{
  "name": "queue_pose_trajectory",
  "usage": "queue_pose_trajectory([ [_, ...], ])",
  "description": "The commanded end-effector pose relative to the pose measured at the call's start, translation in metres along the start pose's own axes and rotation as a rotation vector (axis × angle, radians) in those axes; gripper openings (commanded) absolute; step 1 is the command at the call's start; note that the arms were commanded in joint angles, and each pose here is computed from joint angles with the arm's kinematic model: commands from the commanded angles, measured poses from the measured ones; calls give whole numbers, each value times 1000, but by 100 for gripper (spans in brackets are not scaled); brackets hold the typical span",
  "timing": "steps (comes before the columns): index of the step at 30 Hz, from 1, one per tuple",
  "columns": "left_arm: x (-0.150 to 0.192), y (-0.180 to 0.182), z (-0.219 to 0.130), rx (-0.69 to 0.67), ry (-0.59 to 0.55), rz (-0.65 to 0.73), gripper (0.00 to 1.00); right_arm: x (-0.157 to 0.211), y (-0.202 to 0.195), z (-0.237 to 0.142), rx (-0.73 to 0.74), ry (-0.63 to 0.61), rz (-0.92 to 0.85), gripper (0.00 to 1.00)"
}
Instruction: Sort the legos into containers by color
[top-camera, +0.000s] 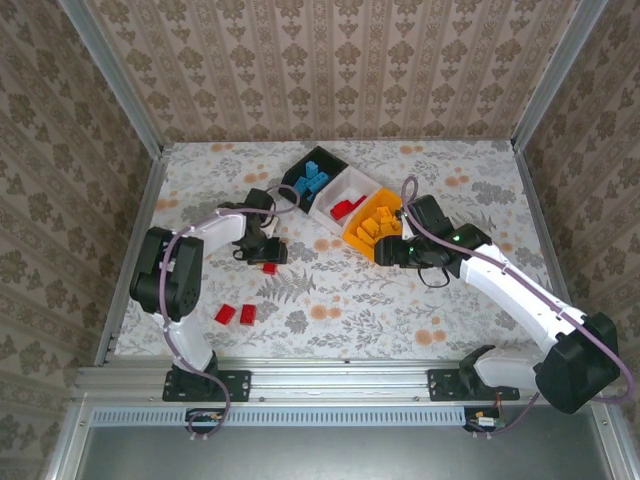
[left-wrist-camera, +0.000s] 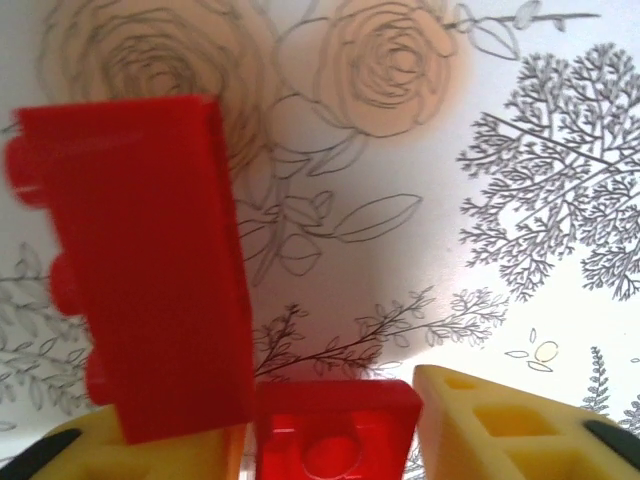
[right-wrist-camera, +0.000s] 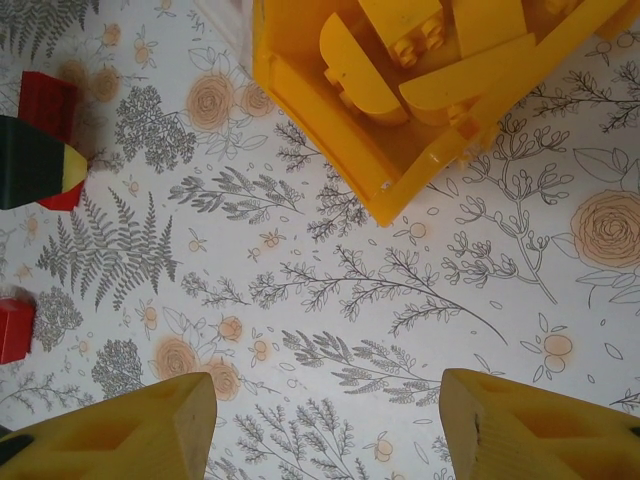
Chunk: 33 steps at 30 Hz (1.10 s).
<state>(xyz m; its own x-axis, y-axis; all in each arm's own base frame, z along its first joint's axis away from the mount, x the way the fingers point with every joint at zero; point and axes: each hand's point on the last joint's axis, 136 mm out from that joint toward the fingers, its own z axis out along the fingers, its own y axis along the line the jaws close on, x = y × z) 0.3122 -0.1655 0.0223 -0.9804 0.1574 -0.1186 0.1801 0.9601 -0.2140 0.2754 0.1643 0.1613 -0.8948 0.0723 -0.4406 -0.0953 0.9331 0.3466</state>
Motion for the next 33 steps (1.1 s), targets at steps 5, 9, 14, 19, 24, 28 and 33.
queue_pose_trajectory([
  [5, 5, -4, 8, -15, 32, 40, 34, -5, -2, -7, 5, -34, 21, 63],
  [9, 3, -8, -1, -4, 14, 41, 30, -7, -1, -12, 5, -45, 19, 63],
  [14, -16, -31, -37, 79, -76, 40, 31, -8, -1, -24, 9, -63, 10, 63],
  [19, -66, -82, -88, 275, -242, 46, 31, -1, -11, -39, 31, -84, 10, 63],
  [24, -128, -129, -124, 455, -377, 13, 32, 14, -23, -54, 45, -102, 35, 63],
  [28, -162, -183, -124, 569, -417, 28, 32, 26, -29, -63, 36, -123, 65, 63],
  [33, -194, -219, -100, 589, -403, 60, 32, 37, -35, -69, 34, -139, 86, 63],
])
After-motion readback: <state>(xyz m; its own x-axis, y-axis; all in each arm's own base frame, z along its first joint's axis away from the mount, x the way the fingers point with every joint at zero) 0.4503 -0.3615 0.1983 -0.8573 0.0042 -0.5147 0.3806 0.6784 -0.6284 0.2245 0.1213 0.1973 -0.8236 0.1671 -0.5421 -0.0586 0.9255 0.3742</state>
